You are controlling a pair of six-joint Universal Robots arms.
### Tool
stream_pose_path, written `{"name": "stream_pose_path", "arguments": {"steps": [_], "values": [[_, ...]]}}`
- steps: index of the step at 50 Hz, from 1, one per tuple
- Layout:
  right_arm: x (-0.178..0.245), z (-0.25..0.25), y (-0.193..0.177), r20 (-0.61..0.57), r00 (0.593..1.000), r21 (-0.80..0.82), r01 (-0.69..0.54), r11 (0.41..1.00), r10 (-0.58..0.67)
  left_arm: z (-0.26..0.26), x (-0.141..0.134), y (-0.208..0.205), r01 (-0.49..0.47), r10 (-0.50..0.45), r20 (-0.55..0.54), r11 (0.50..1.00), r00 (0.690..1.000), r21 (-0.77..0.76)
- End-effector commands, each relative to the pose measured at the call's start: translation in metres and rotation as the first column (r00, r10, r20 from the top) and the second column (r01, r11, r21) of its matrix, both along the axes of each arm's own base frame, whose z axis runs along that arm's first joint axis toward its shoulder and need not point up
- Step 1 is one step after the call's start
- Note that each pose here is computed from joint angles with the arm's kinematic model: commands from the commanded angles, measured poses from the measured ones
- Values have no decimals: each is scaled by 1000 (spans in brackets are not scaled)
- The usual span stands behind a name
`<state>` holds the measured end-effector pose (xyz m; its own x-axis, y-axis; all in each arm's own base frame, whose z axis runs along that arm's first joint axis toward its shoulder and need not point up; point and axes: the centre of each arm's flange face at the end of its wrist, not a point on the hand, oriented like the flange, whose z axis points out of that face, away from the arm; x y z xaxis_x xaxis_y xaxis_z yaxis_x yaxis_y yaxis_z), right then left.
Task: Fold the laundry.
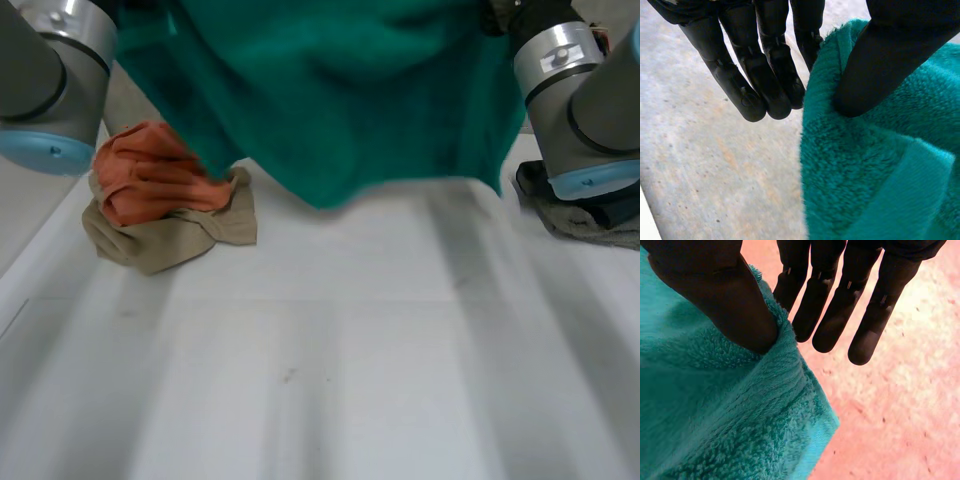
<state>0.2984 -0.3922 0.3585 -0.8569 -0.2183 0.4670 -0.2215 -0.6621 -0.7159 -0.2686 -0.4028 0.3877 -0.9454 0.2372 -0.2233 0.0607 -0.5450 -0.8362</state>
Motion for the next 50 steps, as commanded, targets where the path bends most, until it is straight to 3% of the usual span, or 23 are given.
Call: {"name": "stream_pose_path", "arguments": {"steps": [1, 6, 7, 8, 12, 20, 26, 33, 38, 41, 50], "values": [[-17, -52, 23, -132, 989, 191, -36, 981, 62, -51, 17, 10, 1, -7, 28, 978, 1000, 207], [-35, -100, 40, -226, 972, 398, 30, 917, 66, -116, 29, 30, -17, -38, 128, 917, 991, 399], [-47, -144, 62, -301, 948, 561, 83, 824, 109, -148, 32, 43, -25, -73, 186, 878, 980, 478], [-53, -165, 73, -330, 934, 629, 112, 769, 134, -166, 35, 54, -31, -98, 217, 852, 971, 522], [-64, -208, 98, -381, 903, 743, 172, 647, 197, -201, 39, 75, -39, -169, 289, 802, 942, 596], [-68, -199, 88, -347, 924, 747, 170, 642, 159, -200, 42, 79, -55, -174, 327, 808, 929, 587], [-64, -173, 82, -335, 930, 719, 149, 679, 151, -191, 40, 82, -49, -169, 325, 822, 930, 568], [-67, -169, 65, -464, 865, 692, 220, 688, 190, -190, 37, 86, -40, -179, 324, 822, 929, 569], [-74, -178, 63, -580, 762, 700, 287, 654, 287, -191, 39, 85, -42, -177, 323, 820, 930, 571], [-80, -184, 56, -610, 734, 690, 307, 656, 299, -191, 40, 85, -43, -177, 322, 817, 930, 575], [-83, -203, 40, -612, 744, 670, 305, 677, 270, -191, 40, 85, -47, -177, 326, 817, 929, 575]]}}
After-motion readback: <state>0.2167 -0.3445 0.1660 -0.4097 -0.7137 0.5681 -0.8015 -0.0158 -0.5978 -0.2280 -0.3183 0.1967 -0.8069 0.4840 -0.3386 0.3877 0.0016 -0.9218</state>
